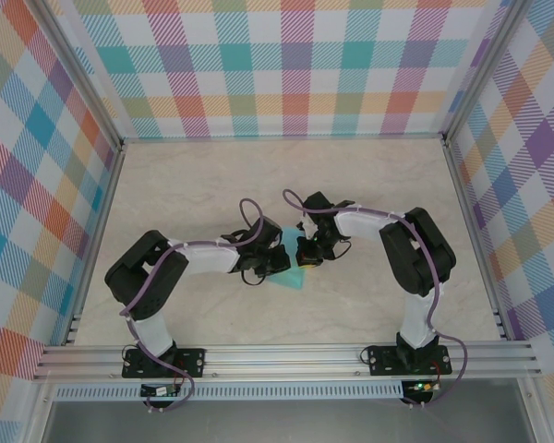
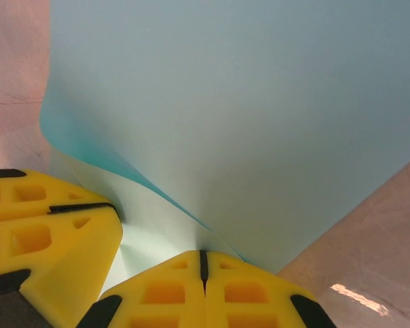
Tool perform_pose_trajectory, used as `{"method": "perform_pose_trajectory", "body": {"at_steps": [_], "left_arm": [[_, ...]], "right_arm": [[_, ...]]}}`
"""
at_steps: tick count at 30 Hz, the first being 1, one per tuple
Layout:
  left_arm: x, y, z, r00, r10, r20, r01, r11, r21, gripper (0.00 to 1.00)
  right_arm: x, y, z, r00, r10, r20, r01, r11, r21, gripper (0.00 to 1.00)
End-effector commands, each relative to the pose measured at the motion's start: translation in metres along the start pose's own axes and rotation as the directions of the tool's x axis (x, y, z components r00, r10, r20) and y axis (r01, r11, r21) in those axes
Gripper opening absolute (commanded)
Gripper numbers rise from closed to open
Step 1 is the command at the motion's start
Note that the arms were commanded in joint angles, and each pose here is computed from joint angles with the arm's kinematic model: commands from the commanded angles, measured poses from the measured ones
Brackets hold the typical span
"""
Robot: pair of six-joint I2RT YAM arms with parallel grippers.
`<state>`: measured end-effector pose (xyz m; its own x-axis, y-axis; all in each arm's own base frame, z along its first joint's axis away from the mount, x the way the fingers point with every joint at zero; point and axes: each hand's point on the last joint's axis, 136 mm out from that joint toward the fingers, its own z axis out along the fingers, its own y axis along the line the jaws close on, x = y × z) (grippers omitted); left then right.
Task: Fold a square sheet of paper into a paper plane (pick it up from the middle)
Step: Fold the triangle a second time at the center of the table.
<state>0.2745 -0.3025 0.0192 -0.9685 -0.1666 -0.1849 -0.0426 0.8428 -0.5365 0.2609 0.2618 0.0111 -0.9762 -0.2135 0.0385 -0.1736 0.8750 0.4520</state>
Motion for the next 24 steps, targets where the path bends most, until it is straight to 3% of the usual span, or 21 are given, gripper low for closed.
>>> {"method": "perform_pose_trajectory", "body": {"at_steps": [1, 13, 19, 24], "left_arm": [[-0.008, 0.039, 0.004, 1.000, -0.018, 0.006, 0.019, 0.989, -0.150, 0.13], [-0.046, 0.045, -0.007, 0.999, -0.006, 0.036, 0.010, 0.995, -0.104, 0.13], [-0.060, 0.011, -0.027, 0.995, 0.078, 0.058, -0.080, 0.996, 0.029, 0.12], [-0.046, -0.013, -0.035, 0.994, 0.096, 0.045, -0.103, 0.977, 0.186, 0.09]], "right_arm": [[0.034, -0.066, 0.029, 0.992, 0.063, -0.110, -0.034, 0.967, 0.254, 0.00], [0.036, -0.070, 0.030, 0.991, 0.060, -0.117, -0.027, 0.964, 0.264, 0.00], [0.037, -0.069, 0.030, 0.991, 0.059, -0.118, -0.026, 0.964, 0.263, 0.00], [0.036, -0.069, 0.030, 0.991, 0.059, -0.118, -0.026, 0.965, 0.260, 0.00]]}}
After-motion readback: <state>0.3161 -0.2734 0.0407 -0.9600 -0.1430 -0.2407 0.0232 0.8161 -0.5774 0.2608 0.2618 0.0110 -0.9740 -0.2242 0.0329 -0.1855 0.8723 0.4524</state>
